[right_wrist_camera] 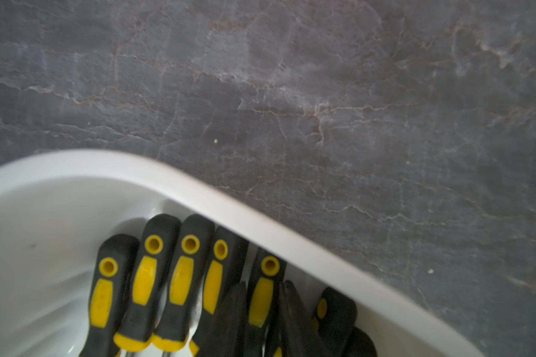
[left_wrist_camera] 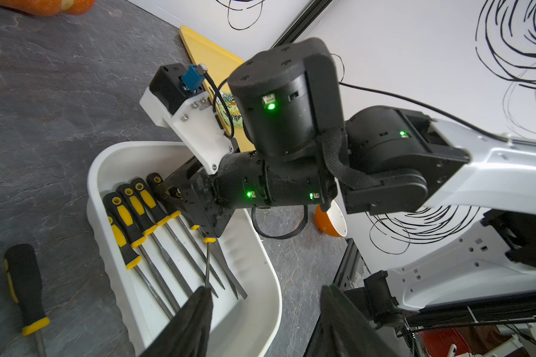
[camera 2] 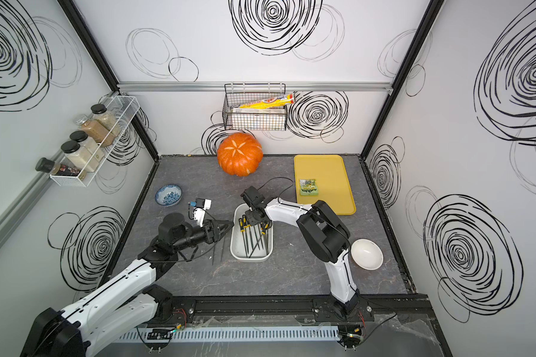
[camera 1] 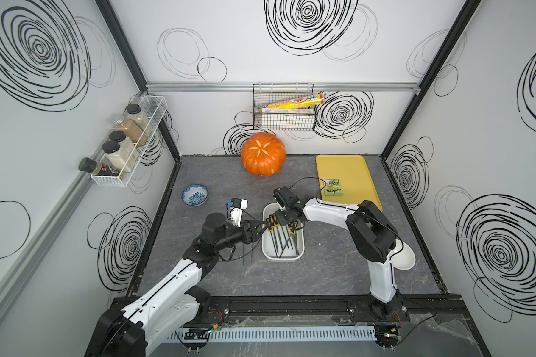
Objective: Take the file tool out of the storage box
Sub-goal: Pick up the file tool from the storage box.
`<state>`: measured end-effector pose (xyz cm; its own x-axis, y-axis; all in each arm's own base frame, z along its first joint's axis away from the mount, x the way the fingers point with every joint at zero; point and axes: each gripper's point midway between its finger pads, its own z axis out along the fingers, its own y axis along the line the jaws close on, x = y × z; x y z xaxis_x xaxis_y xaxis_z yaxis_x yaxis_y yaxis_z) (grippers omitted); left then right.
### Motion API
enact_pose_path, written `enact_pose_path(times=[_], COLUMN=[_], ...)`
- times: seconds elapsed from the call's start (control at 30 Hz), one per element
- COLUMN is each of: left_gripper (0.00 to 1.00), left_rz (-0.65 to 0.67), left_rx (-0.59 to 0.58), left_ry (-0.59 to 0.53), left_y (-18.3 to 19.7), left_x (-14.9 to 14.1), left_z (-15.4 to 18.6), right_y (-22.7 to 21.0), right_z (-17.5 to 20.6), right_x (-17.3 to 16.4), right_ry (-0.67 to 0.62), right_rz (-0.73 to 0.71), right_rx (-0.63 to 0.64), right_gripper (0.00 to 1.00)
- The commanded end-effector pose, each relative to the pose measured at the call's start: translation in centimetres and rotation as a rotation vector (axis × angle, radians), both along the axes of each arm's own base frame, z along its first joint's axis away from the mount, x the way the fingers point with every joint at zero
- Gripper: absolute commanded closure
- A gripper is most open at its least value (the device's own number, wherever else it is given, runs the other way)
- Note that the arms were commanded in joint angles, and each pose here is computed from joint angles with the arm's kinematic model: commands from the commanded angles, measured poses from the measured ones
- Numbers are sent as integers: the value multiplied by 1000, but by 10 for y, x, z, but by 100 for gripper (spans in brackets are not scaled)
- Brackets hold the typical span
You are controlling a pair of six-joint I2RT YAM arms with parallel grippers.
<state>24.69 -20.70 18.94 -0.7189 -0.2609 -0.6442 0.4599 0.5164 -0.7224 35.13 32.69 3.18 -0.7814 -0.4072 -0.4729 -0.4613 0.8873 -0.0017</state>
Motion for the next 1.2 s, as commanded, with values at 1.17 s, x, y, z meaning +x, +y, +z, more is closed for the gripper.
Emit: enact_pose_path(times=[1.17], left_gripper=[36], left_rz=[-19], left_rx=[27], left_ry=[-52], left_y=[-10], left_x=[-1], left_z=[14], right_y=[-12], right_z=[-3], right_x=[-7], right_ry=[-1], right_rz=[-30], right_rx=[-88], right_gripper=[88])
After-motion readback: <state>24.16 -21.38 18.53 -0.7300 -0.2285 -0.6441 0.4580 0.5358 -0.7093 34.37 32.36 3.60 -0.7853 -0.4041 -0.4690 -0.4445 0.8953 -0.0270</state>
